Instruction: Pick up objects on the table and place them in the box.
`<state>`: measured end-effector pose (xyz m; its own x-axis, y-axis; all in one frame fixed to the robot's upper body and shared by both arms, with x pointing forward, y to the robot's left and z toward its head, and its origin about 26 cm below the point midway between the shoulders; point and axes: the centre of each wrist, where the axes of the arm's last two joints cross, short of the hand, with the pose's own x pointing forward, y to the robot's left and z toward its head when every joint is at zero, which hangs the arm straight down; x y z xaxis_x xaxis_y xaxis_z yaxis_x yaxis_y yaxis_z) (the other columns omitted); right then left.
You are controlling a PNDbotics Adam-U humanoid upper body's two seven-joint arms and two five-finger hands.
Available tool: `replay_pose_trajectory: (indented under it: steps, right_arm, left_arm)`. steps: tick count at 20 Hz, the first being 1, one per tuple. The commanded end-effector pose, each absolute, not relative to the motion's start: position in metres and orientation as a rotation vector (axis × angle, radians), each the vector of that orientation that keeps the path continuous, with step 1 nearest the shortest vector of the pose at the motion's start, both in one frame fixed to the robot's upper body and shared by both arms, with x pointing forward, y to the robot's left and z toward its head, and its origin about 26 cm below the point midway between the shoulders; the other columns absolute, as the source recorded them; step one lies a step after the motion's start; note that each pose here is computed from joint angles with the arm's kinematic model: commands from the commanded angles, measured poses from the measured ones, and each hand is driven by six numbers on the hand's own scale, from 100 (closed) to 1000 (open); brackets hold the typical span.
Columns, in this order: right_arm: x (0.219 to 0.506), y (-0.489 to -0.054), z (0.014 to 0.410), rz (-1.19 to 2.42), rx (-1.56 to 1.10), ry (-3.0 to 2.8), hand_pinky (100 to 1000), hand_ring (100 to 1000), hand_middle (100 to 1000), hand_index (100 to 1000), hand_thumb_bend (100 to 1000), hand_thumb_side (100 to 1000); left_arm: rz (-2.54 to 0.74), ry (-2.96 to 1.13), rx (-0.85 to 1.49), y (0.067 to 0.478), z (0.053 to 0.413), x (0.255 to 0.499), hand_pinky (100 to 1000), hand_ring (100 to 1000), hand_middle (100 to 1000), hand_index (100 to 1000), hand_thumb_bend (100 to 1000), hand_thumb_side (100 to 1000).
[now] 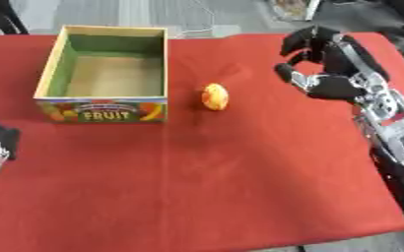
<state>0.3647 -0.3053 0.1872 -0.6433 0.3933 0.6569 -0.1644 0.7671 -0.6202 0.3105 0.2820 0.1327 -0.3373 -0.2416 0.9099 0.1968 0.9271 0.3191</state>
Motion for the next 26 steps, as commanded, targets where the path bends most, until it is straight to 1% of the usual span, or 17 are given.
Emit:
replay_pose_trajectory:
  steps: [1, 10, 18, 26]
  right_arm:
    - [0.374, -0.311, 0.2, 1.033, -0.22, -2.091, 637, 772, 736, 770, 438, 240]
    - [0.412, -0.301, 0.195, 1.3, -0.289, -1.974, 690, 843, 814, 815, 436, 212]
    - [0.442, -0.281, 0.175, 1.39, -0.27, -1.883, 681, 830, 790, 808, 407, 181]
    - [0.461, -0.27, 0.145, 1.368, -0.261, -1.796, 672, 821, 780, 805, 403, 179]
  left_arm:
    - [-0.469, -1.882, 0.033, 0.282, 0.139, 0.31, 485, 491, 508, 501, 386, 342]
    - [-0.481, -1.875, 0.017, 0.28, 0.136, 0.31, 485, 490, 507, 501, 385, 341]
    - [-0.492, -1.871, -0.001, 0.277, 0.134, 0.311, 484, 490, 507, 501, 385, 341]
    - [-0.501, -1.871, -0.016, 0.275, 0.133, 0.311, 484, 489, 506, 501, 387, 341]
